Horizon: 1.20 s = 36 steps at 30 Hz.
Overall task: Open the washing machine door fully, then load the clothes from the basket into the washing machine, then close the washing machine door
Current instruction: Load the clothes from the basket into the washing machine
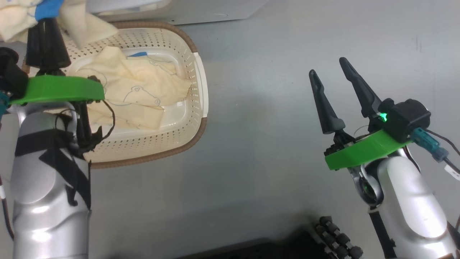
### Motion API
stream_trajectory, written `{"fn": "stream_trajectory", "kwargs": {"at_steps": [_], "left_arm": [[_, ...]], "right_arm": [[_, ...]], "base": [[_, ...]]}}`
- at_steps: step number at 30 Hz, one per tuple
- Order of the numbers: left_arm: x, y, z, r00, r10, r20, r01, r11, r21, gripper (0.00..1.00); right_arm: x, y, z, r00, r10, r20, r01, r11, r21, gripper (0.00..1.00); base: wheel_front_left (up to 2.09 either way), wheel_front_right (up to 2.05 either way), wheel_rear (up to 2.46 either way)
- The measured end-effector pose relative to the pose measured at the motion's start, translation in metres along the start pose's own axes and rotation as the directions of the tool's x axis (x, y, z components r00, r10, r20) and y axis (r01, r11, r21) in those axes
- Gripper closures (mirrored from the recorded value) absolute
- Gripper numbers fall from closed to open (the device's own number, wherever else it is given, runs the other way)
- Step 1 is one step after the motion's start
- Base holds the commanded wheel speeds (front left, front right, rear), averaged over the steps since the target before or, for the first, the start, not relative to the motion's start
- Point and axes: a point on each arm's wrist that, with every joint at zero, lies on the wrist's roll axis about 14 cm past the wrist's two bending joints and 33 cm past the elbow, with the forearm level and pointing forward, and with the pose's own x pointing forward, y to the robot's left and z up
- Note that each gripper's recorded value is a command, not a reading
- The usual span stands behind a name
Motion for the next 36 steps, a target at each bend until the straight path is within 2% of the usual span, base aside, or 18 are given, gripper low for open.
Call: {"fn": "stream_trajectory", "kwargs": {"at_steps": [15, 36], "left_arm": [[-0.010, -0.012, 0.017, 0.999, -0.031, 0.032, 0.030, 0.999, 0.029, 1.00], [0.021, -0.010, 0.056, 0.995, -0.083, 0.064, 0.069, 0.980, 0.189, 1.00]], "right_arm": [[-0.002, 0.003, 0.011, 1.000, 0.004, 0.025, -0.004, 1.000, 0.006, 0.00], [-0.025, -0.002, 0.030, 0.998, -0.028, 0.050, 0.026, 0.999, 0.039, 0.00]], "base": [[0.00, 0.00, 0.00], [0.00, 0.00, 0.00]]}}
